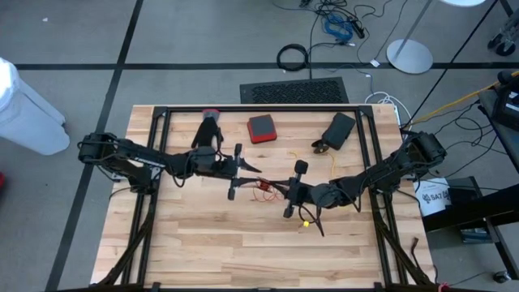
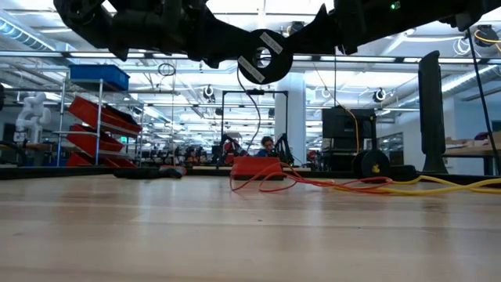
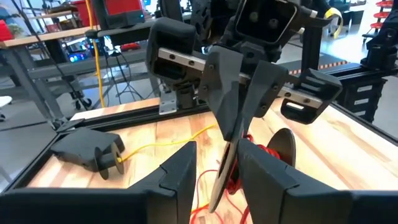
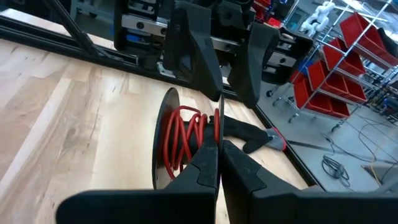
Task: Coil cords
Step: Coil the red wire onto the spool
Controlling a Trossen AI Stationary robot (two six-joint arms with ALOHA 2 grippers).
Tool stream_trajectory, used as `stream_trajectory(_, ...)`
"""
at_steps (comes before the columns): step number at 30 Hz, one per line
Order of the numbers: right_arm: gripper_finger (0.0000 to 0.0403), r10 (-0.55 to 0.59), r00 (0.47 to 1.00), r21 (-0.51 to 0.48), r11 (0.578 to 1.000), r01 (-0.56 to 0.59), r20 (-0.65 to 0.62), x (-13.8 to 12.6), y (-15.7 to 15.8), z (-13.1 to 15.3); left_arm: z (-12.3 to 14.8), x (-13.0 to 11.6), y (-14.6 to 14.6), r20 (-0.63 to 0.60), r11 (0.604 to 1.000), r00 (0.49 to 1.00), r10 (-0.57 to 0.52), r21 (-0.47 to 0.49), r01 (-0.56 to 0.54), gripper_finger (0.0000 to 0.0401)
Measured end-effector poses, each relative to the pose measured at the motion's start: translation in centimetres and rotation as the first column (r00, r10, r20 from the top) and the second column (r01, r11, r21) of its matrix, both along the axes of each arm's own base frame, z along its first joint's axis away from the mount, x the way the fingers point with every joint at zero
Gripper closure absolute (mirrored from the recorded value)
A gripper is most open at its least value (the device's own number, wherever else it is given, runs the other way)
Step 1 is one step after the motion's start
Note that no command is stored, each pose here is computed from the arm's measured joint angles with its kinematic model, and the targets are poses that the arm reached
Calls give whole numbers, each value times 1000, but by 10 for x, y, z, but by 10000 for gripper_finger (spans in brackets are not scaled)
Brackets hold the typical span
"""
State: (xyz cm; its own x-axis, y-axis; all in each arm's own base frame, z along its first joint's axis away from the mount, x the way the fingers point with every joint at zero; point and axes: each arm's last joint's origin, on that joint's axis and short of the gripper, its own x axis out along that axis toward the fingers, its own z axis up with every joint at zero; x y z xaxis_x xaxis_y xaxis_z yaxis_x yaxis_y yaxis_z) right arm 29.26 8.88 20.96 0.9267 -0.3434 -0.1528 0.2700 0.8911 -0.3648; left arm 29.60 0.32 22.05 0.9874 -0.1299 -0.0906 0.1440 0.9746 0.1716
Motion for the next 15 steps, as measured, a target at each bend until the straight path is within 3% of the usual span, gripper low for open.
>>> stream_trajectory(15,403,46,999,-10,999,-46,24,1,1,3,-3,0,0,-25,1000,1000,-1,-1,1,292)
